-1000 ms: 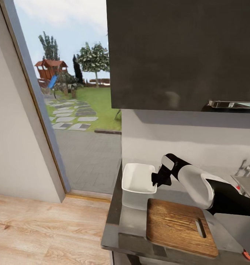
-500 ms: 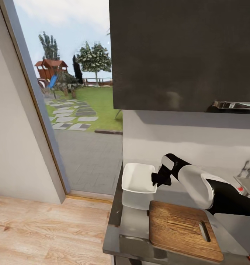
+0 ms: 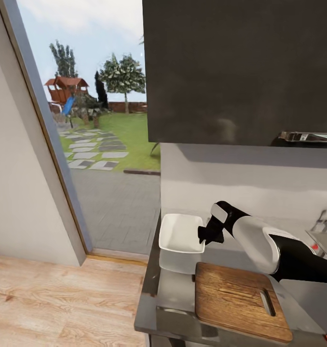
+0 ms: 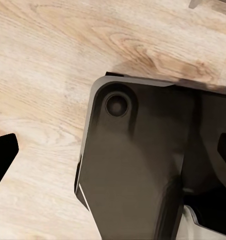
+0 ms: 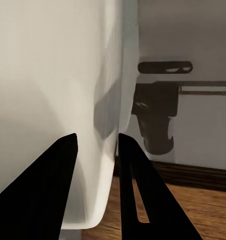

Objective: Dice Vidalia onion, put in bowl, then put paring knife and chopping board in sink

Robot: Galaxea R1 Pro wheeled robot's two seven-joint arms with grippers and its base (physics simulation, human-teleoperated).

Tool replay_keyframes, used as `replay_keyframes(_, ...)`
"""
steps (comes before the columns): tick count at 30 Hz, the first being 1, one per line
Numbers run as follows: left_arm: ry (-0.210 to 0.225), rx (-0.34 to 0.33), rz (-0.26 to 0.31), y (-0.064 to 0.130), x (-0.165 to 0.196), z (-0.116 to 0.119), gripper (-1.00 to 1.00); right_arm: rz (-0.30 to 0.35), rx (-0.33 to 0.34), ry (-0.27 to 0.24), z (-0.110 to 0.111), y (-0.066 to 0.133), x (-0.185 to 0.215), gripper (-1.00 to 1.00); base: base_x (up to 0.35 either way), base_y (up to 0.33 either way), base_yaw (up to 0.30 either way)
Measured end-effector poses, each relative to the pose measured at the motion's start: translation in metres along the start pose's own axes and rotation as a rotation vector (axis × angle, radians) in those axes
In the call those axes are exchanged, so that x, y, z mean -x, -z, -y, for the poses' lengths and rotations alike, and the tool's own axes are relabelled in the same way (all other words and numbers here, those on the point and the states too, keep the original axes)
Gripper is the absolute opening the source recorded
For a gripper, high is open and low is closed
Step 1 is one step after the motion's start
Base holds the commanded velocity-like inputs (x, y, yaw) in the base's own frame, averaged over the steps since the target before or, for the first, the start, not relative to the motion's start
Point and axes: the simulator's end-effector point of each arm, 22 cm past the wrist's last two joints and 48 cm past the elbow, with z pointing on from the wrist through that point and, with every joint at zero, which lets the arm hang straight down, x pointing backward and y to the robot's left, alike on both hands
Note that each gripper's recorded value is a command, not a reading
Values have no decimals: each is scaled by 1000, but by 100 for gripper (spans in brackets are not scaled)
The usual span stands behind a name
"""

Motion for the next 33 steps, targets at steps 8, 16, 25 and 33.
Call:
replay_keyframes(8,0,0,-2,0,-1,0,100,-3,0,0,0,-2,-1,-100,0,0,0)
replay_keyframes(16,0,0,-2,0,-1,0,100,-3,1,-1,0,-2,-1,-100,0,0,0)
replay_keyframes(25,0,0,-2,0,-1,0,100,-3,2,-1,0,-1,-1,100,0,0,0)
replay_keyframes(33,0,0,-2,0,-1,0,100,-3,6,-5,0,-1,0,100,0,0,0)
